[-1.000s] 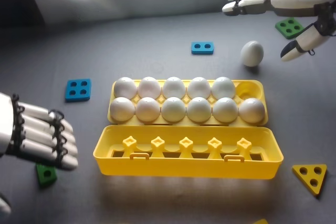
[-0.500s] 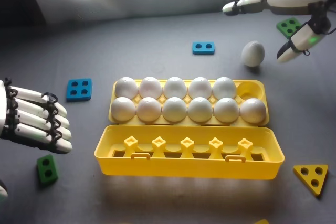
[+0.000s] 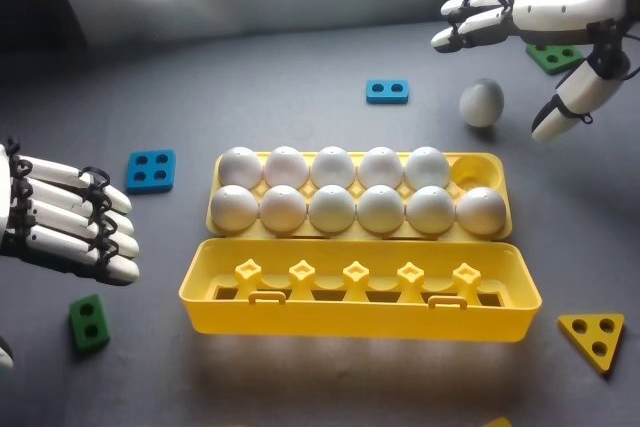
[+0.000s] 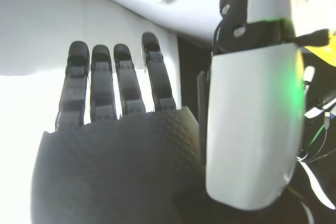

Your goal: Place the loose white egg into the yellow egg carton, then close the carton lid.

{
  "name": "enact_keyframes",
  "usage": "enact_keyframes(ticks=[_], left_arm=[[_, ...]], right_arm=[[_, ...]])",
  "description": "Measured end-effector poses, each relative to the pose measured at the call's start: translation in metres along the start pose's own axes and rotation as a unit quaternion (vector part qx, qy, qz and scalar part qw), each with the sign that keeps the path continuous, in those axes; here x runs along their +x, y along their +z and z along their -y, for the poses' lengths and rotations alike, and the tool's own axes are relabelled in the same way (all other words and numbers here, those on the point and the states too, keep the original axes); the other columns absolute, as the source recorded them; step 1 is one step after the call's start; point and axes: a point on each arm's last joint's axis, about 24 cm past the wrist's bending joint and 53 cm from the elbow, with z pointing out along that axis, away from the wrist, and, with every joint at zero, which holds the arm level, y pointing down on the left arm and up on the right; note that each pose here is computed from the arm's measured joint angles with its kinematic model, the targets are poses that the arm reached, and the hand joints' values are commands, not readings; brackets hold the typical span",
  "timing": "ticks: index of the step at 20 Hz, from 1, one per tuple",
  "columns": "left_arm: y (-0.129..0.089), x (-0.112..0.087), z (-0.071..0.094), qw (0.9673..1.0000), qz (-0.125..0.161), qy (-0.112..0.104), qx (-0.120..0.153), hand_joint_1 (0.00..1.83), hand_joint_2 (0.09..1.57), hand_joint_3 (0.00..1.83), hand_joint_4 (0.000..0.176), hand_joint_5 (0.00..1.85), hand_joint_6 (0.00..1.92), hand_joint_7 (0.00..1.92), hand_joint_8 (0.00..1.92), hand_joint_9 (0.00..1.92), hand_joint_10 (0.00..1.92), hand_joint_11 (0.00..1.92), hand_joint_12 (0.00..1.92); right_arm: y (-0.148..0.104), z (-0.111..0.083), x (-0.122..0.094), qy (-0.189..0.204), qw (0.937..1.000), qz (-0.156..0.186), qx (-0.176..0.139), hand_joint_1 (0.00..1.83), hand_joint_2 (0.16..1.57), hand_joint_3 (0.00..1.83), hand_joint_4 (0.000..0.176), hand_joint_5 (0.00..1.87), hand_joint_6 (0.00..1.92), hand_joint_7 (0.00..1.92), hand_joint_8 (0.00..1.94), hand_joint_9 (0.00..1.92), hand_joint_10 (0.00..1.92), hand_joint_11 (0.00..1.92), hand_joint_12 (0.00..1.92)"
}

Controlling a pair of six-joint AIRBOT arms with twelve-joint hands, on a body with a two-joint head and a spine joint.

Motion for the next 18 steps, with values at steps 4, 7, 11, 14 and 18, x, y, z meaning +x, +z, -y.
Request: enact_keyframes(ticks=[4,7,11,14,18], left_arm=[[-0.002,-0.006,-0.005,0.9999,0.009,-0.001,-0.006,0.00,1.16,0.00,0.000,0.24,0.00,0.24,0.00,0.20,0.00,0.00,0.37],[-0.002,-0.005,-0.006,1.0000,0.007,0.000,-0.006,0.00,1.16,0.00,0.000,0.24,0.00,0.24,0.00,0.20,0.00,0.00,0.37],[-0.002,-0.006,-0.006,0.9999,0.008,-0.001,-0.007,0.00,1.17,0.00,0.000,0.25,0.00,0.24,0.00,0.21,0.00,0.00,0.40],[0.001,-0.008,-0.006,0.9999,0.008,0.000,-0.006,0.00,1.16,0.00,0.000,0.25,0.01,0.26,0.01,0.22,0.01,0.00,0.42],[0.002,-0.005,-0.005,1.0000,0.002,0.002,-0.006,0.00,1.17,0.00,0.000,0.27,0.00,0.27,0.00,0.23,0.00,0.00,0.43]], right_arm=[[0.006,-0.004,0.002,-0.002,1.0000,-0.001,-0.006,1.01,0.80,0.01,0.065,0.27,0.01,0.00,0.00,0.00,0.00,0.00,0.23],[0.011,-0.006,0.003,-0.002,1.0000,-0.002,-0.008,1.01,0.81,0.01,0.066,0.28,0.01,0.00,0.00,0.00,0.00,0.00,0.23],[0.014,-0.001,0.002,-0.004,1.0000,0.001,-0.004,1.00,0.80,0.00,0.063,0.42,0.00,0.00,0.00,0.00,0.00,0.00,0.30],[0.016,0.000,0.001,-0.008,1.0000,0.001,-0.003,1.01,0.81,0.00,0.051,0.48,0.02,0.00,0.00,0.00,0.00,0.00,0.30],[0.020,0.001,0.005,-0.009,1.0000,-0.002,-0.003,0.97,0.81,0.00,0.065,0.53,0.01,0.00,0.00,0.00,0.00,0.00,0.29]])
